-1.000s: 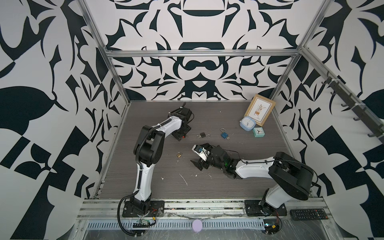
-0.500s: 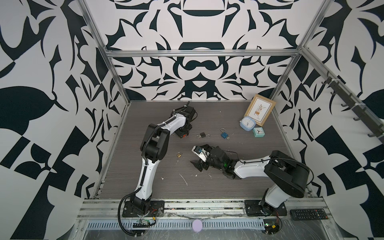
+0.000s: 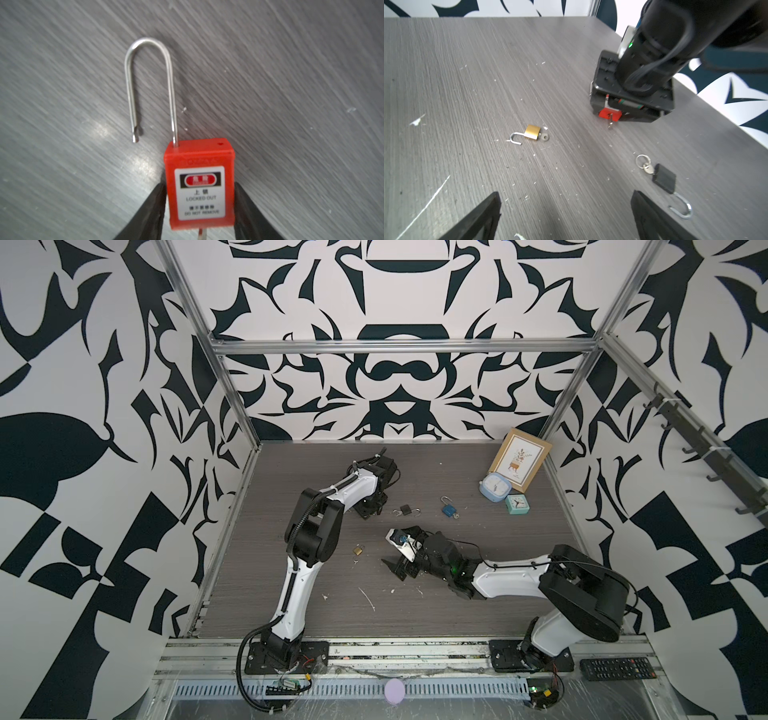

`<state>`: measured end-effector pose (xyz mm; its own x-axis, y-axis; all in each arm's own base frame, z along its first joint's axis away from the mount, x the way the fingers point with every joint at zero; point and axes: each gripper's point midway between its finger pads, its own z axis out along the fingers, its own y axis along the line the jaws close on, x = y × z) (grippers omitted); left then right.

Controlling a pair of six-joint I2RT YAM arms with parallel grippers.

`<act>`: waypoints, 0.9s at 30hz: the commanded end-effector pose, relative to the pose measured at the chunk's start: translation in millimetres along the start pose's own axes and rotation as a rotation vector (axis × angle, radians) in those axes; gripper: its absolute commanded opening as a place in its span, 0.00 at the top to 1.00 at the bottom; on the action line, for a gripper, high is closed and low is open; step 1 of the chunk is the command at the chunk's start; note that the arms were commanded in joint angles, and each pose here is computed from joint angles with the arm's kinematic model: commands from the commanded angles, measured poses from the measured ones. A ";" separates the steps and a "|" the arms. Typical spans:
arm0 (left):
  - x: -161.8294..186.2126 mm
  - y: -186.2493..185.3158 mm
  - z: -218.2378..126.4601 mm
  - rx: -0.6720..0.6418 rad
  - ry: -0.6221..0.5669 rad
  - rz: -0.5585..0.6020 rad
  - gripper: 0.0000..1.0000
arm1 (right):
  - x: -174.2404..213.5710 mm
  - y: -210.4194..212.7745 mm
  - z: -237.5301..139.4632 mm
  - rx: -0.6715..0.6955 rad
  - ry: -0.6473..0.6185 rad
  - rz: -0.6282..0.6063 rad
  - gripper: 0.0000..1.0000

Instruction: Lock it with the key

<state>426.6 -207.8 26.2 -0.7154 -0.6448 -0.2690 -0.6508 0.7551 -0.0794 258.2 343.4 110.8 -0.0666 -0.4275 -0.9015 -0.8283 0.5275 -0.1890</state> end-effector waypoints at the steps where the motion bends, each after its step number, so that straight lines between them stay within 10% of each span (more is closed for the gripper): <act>1: -1.9 4.5 6.0 -0.026 -0.026 0.072 0.48 | -11.0 -8.4 -12.5 0.042 -0.024 0.029 0.00; 14: -17.4 4.1 -24.4 0.096 -0.095 0.287 0.80 | -27.3 -33.9 -31.6 0.165 0.009 0.191 0.00; 27: -18.2 -6.1 -181.8 0.633 -0.368 0.842 0.86 | -72.3 -91.2 -91.9 0.273 0.110 0.647 0.00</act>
<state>402.3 -210.3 177.6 -0.7798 -0.0703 -0.6220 0.0999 0.9670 -0.2345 290.2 283.6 217.2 -0.4268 -0.1345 -0.8943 -0.5324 0.8367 0.1282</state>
